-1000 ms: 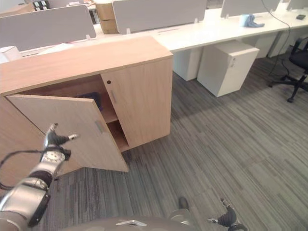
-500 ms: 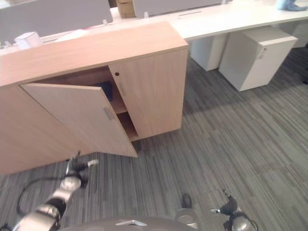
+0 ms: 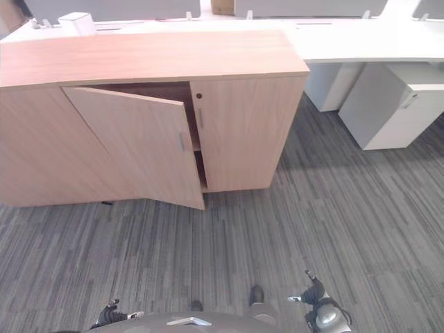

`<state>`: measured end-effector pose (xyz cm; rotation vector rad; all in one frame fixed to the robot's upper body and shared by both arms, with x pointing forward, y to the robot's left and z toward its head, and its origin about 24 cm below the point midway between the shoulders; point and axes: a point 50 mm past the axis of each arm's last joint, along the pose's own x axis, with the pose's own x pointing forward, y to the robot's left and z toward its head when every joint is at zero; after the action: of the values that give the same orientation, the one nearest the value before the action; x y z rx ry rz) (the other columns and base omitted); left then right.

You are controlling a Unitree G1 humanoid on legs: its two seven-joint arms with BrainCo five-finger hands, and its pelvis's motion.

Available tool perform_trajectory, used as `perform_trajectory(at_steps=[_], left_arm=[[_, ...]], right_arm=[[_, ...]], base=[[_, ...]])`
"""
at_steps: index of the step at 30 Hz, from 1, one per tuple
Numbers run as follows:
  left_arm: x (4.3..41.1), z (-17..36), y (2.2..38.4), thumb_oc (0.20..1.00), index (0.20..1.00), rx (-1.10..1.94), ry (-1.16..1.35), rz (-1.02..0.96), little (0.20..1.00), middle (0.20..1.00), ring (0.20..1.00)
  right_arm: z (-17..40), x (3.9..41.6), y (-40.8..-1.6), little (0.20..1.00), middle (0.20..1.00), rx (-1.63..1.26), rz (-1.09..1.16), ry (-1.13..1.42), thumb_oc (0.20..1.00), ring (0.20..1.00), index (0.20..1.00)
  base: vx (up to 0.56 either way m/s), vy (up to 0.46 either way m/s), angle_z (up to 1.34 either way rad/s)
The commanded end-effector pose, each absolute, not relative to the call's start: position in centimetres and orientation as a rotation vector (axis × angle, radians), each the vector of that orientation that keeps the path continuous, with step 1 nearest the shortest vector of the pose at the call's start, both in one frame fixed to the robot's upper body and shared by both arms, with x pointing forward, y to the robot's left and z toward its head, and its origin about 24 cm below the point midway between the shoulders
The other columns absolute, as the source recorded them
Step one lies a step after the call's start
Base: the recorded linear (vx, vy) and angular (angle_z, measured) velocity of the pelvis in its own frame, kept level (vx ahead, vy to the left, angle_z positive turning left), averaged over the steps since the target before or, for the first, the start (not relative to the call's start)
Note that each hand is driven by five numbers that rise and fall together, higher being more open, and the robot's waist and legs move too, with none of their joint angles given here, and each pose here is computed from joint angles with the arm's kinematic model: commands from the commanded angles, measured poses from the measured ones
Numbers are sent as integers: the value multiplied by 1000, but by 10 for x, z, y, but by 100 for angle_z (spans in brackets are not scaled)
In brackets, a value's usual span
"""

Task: Put the empty folder in the office cabinet

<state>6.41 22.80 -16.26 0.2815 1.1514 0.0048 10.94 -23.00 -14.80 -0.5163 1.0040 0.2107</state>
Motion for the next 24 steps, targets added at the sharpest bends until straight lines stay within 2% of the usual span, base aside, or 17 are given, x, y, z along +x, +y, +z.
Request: perform_trajectory(at_steps=[1,7,13,15,24], left_arm=[[93,-156,237,1000,1000,371,1083,-16,1000,1000,1000],[81,-161,236,1000,1000,321,1158,8,1000,1000,1000],[25,-174,222,1000,1000,124,1450,9,1000,1000,1000],[18,-176,215,1000,1000,94,1484,-24,1000,1000,1000],[21,-176,213,1000,1000,84,1473,-35,1000,1000,1000]], right_arm=[[-143,123,-236,1000,1000,-584,224,967,1000,1000,1000],[-157,105,-219,1000,1000,-491,226,1075,1000,1000,1000],[-169,81,-208,1000,1000,-398,243,1258,1000,1000,1000],[-171,77,-204,1000,1000,-393,264,1281,1000,1000,1000],[-171,77,-203,1000,1000,-423,297,1290,1000,1000,1000]], base=[[46,30,-6],[37,15,1],[74,17,1],[96,12,-2],[28,5,-1]])
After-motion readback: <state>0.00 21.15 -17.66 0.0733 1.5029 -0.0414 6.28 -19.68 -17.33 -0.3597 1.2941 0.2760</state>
